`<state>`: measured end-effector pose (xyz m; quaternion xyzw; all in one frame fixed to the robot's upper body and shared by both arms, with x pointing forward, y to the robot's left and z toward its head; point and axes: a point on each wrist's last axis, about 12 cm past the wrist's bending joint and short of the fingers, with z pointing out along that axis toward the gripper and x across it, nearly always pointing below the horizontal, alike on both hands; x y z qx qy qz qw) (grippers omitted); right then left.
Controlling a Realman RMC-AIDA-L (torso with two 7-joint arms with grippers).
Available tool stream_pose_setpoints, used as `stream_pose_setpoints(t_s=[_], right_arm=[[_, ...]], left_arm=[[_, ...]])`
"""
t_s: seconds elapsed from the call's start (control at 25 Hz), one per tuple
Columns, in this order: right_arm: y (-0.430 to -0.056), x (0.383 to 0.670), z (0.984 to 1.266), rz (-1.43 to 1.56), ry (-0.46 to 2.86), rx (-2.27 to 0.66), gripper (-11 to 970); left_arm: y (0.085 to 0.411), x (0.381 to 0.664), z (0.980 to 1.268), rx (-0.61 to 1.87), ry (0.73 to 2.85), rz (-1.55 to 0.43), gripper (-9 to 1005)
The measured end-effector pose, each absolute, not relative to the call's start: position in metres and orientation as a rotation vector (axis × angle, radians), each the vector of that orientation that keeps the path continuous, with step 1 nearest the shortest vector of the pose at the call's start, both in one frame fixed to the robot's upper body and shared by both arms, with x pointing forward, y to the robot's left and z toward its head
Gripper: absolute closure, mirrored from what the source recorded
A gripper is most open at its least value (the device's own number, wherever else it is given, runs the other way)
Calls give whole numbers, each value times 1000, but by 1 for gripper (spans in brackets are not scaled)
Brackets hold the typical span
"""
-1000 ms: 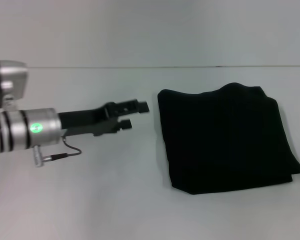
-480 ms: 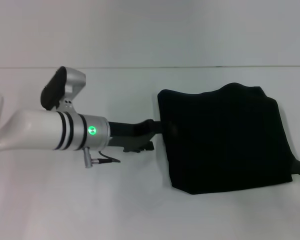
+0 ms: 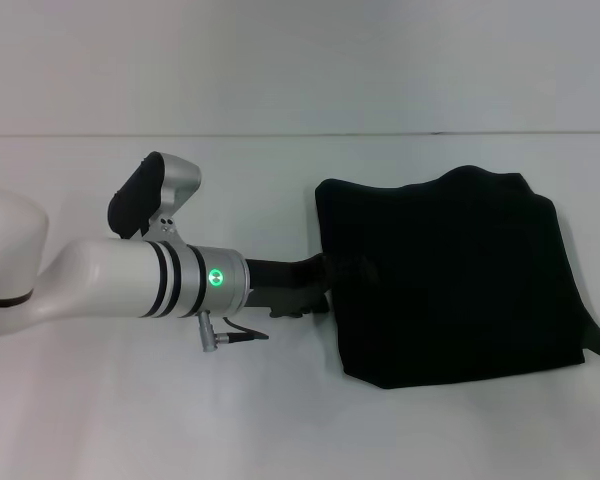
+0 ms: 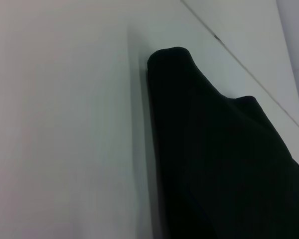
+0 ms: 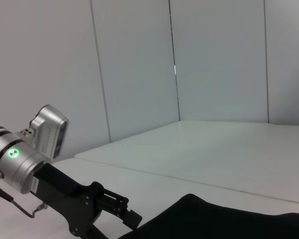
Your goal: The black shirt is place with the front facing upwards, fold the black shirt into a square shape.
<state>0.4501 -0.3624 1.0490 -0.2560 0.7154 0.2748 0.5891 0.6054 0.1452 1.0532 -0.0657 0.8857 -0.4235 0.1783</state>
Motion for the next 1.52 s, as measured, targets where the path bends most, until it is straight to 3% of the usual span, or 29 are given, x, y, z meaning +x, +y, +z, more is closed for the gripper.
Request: stream_pose_setpoints(t_s=[0.68,0.8,1.24,1.52], right_arm=[[-360,449,1048,656,1664,-586,77],[-360,448,1048,656,1665,-585,77],[-360,448,1049,659,1654,-577,77],[-360,451,1051,651,1638,-568,77]], left_arm=[[138,608,1056,-126,2484,-1171,136],[138,609,1056,-119,2483,-1171,325],[140,609,1057,-97,2474,-1166,799],[177,614,1061,-119,2452,-1146,881]])
